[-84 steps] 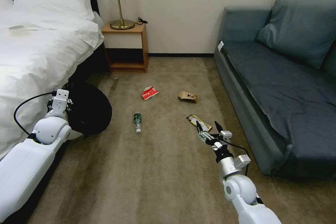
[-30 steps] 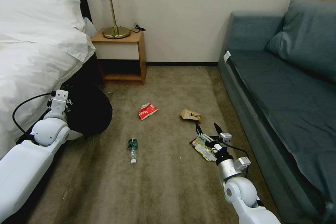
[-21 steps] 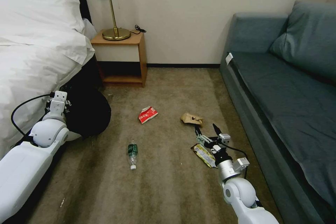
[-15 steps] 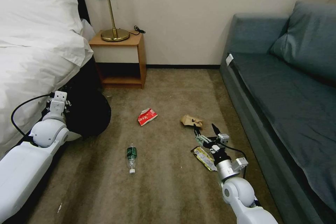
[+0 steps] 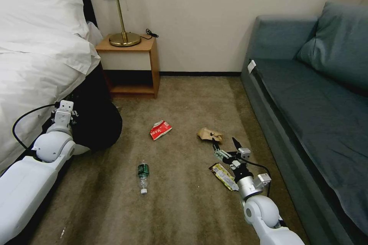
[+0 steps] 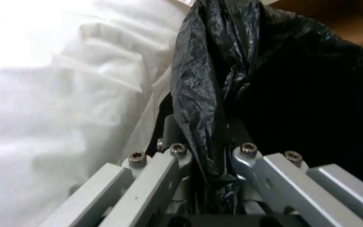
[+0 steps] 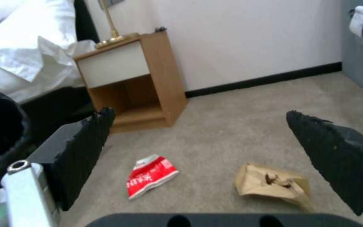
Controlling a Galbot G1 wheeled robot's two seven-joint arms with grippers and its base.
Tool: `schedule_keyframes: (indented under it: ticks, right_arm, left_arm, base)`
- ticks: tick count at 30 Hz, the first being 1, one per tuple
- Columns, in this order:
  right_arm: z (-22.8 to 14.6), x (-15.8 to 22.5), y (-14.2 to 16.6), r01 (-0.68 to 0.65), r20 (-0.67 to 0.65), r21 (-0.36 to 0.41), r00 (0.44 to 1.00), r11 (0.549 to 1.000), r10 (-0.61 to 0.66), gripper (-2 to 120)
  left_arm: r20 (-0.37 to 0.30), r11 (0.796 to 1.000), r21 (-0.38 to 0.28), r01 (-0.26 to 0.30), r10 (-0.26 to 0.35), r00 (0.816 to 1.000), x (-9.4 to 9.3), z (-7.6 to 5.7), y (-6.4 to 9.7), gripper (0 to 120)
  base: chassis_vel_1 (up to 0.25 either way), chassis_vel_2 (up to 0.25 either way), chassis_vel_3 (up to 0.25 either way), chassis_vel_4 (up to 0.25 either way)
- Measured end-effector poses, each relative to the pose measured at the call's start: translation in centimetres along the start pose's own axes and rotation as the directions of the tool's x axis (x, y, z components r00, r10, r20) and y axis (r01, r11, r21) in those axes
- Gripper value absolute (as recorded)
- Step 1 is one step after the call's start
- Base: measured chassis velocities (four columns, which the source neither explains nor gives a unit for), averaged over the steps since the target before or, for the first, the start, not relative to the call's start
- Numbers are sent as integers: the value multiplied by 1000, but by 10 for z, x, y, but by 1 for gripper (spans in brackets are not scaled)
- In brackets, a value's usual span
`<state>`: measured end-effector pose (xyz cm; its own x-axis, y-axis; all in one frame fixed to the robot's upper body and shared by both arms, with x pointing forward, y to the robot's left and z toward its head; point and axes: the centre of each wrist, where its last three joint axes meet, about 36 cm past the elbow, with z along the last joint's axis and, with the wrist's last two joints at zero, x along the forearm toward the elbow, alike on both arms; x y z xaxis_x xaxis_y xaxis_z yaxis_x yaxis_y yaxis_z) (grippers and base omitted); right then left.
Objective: Pick up the trash bin, then pick up the garbage on the floor and place it into the trash bin.
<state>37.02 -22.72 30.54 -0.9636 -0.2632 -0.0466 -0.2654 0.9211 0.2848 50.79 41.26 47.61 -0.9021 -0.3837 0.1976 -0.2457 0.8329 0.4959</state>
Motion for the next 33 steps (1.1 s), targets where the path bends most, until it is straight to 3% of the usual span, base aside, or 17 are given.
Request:
schedule_keyframes:
  ticks: [7, 10, 13, 15, 21, 26, 28, 33]
  right_arm:
    - [1, 8, -7, -45, -79, 48, 996, 998, 49, 100]
    - [-2, 18, -28, -73, -159, 132, 983, 989, 94, 100]
    - [-2, 21, -34, -75, -174, 149, 980, 986, 101, 100]
    - [-1, 33, -62, -77, -235, 220, 963, 972, 130, 100]
    - [27, 56, -90, -33, -371, 266, 919, 963, 134, 100]
    - [43, 52, -90, 21, -424, 266, 900, 964, 98, 100]
    - [50, 48, -90, 42, -441, 267, 894, 963, 83, 100]
    - [69, 20, -92, 88, -471, 263, 881, 961, 49, 100]
  left_arm:
    - [11, 1000, 3, -1, 1, 1000, 2, -3, 1, 6]
    - [18, 1000, 3, -12, 12, 1000, 7, -4, -2, 6]
    - [20, 1000, 3, -14, 14, 1000, 8, -4, -3, 6]
    - [24, 1000, -1, -27, 27, 999, 14, -2, -6, 6]
    - [27, 999, -15, -42, 42, 999, 26, 0, -13, 6]
    - [31, 999, -10, -40, 40, 999, 31, 1, -11, 6]
    - [30, 999, -10, -37, 38, 999, 34, 3, -9, 6]
    - [26, 1000, -18, -20, 20, 999, 44, 25, 3, 6]
  base:
    - [0, 0, 0, 0]
    - [0, 0, 0, 0]
    - [0, 0, 0, 0]
    - [0, 0, 0, 0]
    - [0, 0, 0, 0]
    - [0, 0, 0, 0]
    - [0, 0, 0, 0]
    - [0, 0, 0, 0]
